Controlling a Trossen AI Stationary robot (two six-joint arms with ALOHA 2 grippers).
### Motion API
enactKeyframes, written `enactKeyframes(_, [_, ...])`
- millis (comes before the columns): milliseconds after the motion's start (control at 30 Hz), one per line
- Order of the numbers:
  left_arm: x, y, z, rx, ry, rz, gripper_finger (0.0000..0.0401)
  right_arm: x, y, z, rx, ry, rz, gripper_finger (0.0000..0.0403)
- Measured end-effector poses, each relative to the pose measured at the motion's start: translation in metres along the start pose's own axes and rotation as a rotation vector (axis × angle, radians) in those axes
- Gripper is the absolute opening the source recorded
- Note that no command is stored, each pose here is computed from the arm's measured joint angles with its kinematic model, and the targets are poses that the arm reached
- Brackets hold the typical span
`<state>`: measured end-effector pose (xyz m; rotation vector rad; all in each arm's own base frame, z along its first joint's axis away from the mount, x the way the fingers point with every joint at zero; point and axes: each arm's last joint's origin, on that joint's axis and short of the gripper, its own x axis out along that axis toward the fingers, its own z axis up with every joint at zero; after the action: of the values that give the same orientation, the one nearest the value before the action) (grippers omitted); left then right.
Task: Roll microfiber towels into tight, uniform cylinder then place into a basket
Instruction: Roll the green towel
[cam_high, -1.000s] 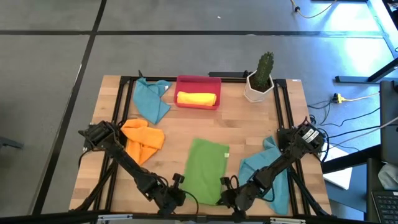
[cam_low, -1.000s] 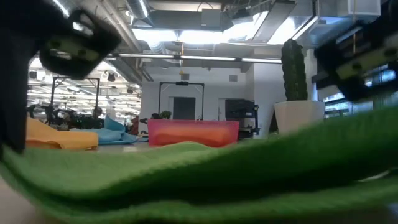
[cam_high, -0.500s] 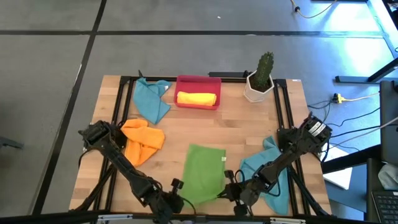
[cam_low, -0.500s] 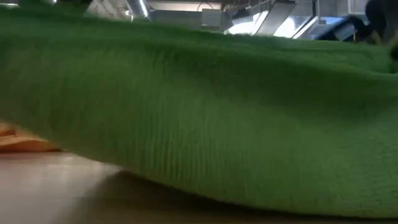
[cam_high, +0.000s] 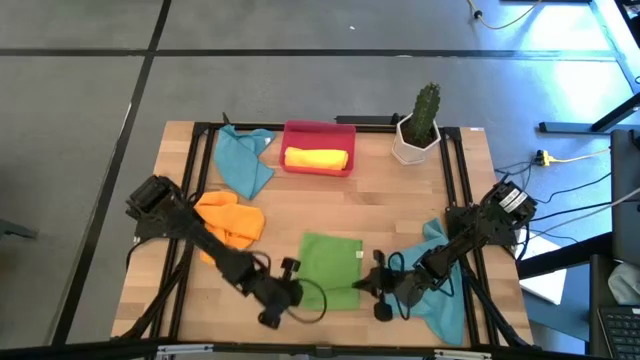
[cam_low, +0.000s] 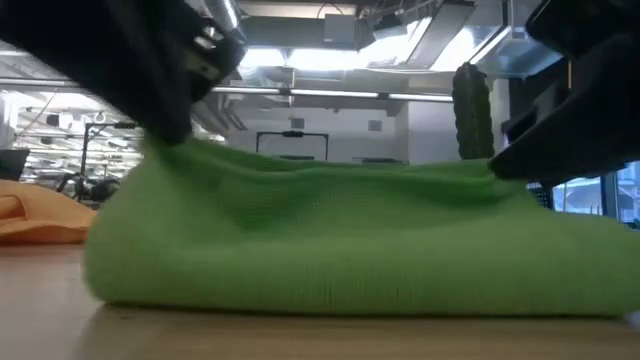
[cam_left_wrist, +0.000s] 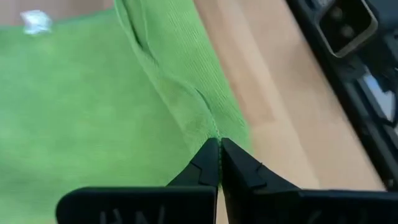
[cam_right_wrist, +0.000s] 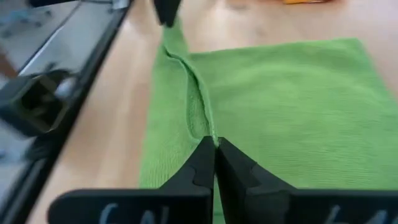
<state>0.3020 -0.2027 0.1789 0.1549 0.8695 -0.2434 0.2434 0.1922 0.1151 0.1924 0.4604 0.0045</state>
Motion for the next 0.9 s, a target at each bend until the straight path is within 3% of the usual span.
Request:
enactKeyframes(267, [-0.016, 0.055, 0.004, -0.021, -0.041, 0.076, 0.0000, 0.005, -0.014, 0.001, 0.026, -0.036, -0.128, 0.0010])
enactKeyframes(500, [-0.005, 0.093, -0.015, -0.078, 0.017, 0.151, 0.0000, 0.007, -0.029, -0.004, 0.040, -0.015, -0.287, 0.0010])
enactKeyframes(633, [0.001, 0.106, -0.027, -0.107, 0.005, 0.175, 0.0000, 0.008, -0.038, -0.006, 0.048, 0.009, -0.356, 0.0010])
enactKeyframes(900, [0.002, 0.120, -0.023, -0.085, -0.066, 0.202, 0.0000, 0.009, -0.044, -0.006, 0.056, -0.002, -0.410, 0.0010])
